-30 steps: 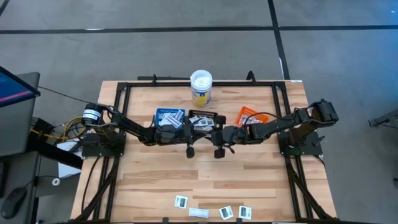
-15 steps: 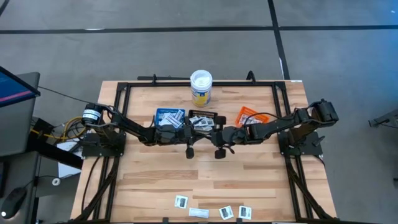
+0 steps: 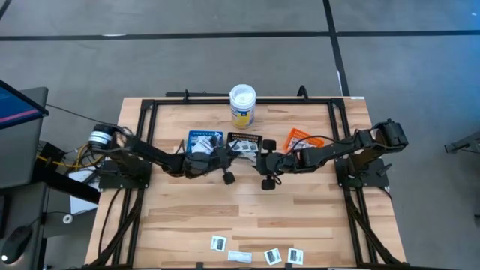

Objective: Pick & Place First Aid Supplies
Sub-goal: Put the blue bandage into the blue bin

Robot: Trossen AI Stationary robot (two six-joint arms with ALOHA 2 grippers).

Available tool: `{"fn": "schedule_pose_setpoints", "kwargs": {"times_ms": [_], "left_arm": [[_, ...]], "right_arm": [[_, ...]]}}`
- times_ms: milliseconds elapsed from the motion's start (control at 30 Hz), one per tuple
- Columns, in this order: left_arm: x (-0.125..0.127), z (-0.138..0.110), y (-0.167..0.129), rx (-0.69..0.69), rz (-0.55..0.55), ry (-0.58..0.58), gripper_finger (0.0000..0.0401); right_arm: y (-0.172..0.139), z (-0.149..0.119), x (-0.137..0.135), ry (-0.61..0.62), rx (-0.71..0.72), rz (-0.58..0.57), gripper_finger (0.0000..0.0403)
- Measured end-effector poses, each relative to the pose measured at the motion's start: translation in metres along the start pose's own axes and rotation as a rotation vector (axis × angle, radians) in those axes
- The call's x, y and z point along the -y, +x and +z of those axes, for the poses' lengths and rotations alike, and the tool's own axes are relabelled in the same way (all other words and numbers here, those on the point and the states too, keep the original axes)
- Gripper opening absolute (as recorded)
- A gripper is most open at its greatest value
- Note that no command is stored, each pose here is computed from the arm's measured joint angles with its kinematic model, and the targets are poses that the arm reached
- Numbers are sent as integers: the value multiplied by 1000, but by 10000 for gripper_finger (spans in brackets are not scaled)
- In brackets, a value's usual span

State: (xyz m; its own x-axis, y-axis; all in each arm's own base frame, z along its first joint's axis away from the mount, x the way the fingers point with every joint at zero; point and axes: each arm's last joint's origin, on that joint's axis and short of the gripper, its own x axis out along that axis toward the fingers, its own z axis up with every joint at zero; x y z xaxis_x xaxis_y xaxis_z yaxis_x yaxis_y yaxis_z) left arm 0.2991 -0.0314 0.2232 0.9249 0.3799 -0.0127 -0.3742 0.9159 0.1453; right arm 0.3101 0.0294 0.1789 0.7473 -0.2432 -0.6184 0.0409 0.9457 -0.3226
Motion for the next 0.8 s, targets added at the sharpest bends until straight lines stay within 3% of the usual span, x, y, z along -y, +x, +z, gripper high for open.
{"fn": "schedule_pose_setpoints", "kwargs": {"times_ms": [133, 300, 500, 800], "left_arm": [[-4, 12, -28, -140, 225, 81, 7], [-10, 15, -66, -231, 452, 44, 5], [-20, -4, -93, -229, 491, -1, 9], [-47, -46, -104, -264, 527, -178, 27]], "right_arm": [[0, -1, 0, -1, -6, 2, 73], [0, -1, 0, -1, -6, 2, 73], [0, 0, 0, 1, -3, 1, 73], [0, 0, 0, 2, 3, 1, 73]]}}
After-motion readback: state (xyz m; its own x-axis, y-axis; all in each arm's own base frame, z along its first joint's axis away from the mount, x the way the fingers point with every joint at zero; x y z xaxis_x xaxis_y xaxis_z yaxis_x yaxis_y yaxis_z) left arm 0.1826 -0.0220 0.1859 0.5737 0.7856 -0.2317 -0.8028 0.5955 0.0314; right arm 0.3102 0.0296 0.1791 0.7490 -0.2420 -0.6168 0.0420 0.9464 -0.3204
